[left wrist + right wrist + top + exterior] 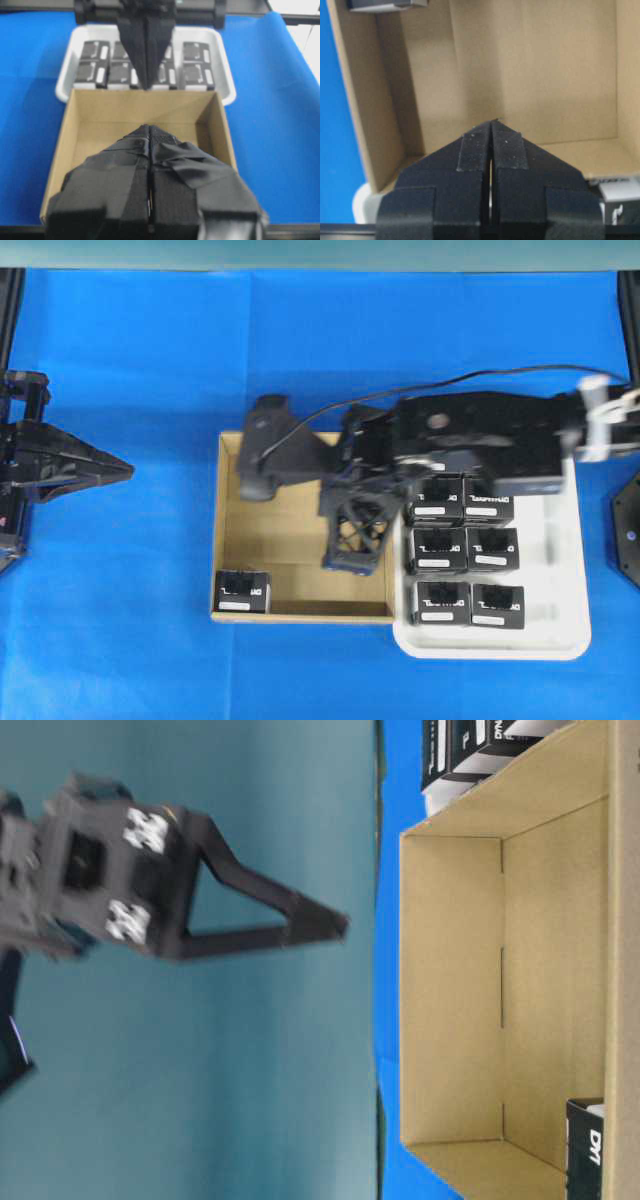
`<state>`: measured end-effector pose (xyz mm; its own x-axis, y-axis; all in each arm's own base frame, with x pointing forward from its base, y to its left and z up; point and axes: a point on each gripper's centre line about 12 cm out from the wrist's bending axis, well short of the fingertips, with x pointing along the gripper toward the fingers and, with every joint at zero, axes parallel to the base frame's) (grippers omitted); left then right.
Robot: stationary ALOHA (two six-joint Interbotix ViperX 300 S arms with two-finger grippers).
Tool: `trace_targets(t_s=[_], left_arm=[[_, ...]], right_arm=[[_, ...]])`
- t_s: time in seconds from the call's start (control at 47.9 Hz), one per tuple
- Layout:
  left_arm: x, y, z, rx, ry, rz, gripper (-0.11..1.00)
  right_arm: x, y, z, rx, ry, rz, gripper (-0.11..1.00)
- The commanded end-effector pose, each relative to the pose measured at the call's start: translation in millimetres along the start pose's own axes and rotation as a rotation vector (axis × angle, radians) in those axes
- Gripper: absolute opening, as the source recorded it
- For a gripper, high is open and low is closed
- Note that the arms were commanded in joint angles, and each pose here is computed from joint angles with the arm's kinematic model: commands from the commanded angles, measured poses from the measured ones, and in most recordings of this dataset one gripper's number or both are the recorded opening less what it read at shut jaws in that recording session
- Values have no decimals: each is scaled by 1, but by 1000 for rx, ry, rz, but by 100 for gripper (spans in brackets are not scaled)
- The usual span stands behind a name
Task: Pick the box from inside the cardboard box.
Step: 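Move the right gripper over the cardboard box toward the black box, then lower the open right gripper around the black box in the corner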
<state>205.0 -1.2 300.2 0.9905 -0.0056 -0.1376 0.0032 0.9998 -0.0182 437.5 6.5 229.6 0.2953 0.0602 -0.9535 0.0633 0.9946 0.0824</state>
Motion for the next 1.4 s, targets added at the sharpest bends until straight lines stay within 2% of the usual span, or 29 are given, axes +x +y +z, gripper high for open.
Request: trace_targets(t_s=[0.0, 0.125, 0.417, 0.542, 0.626, 0.709, 0.772, 0.855, 0.939, 1.168, 1.377], left_arm=[[0, 0, 11, 4, -22, 1, -7], [-1, 1, 10, 4, -9, 6, -7], [-2, 1, 10, 4, -3, 8, -7], [-2, 1, 10, 4, -2, 8, -7], [-1, 1, 9, 4, 0, 8, -7], [-1, 1, 9, 2, 3, 8, -7], [-1, 2, 8, 3, 6, 13, -7], [-1, 3, 8, 1, 4, 14, -7], [-1, 3, 8, -1, 6, 16, -7], [0, 3, 4, -4, 15, 16, -7], [-1, 3, 4, -11, 13, 16, -7]], right_arm=[[2, 3, 11, -36, -7, 0, -3], [10, 3, 18, -66, -4, 0, -2], [31, 3, 23, -67, 14, 3, 1], [39, 6, 26, -70, 12, 11, 8], [44, 10, 29, -75, 4, 31, 21], [51, 14, 30, -89, 6, 55, 43], [59, 16, 30, -128, 6, 60, 64], [67, 18, 32, -164, -8, 61, 86], [73, 18, 35, -165, -33, 60, 98], [81, 18, 44, -147, -87, 64, 100], [80, 25, 55, -109, -114, 117, 100]])
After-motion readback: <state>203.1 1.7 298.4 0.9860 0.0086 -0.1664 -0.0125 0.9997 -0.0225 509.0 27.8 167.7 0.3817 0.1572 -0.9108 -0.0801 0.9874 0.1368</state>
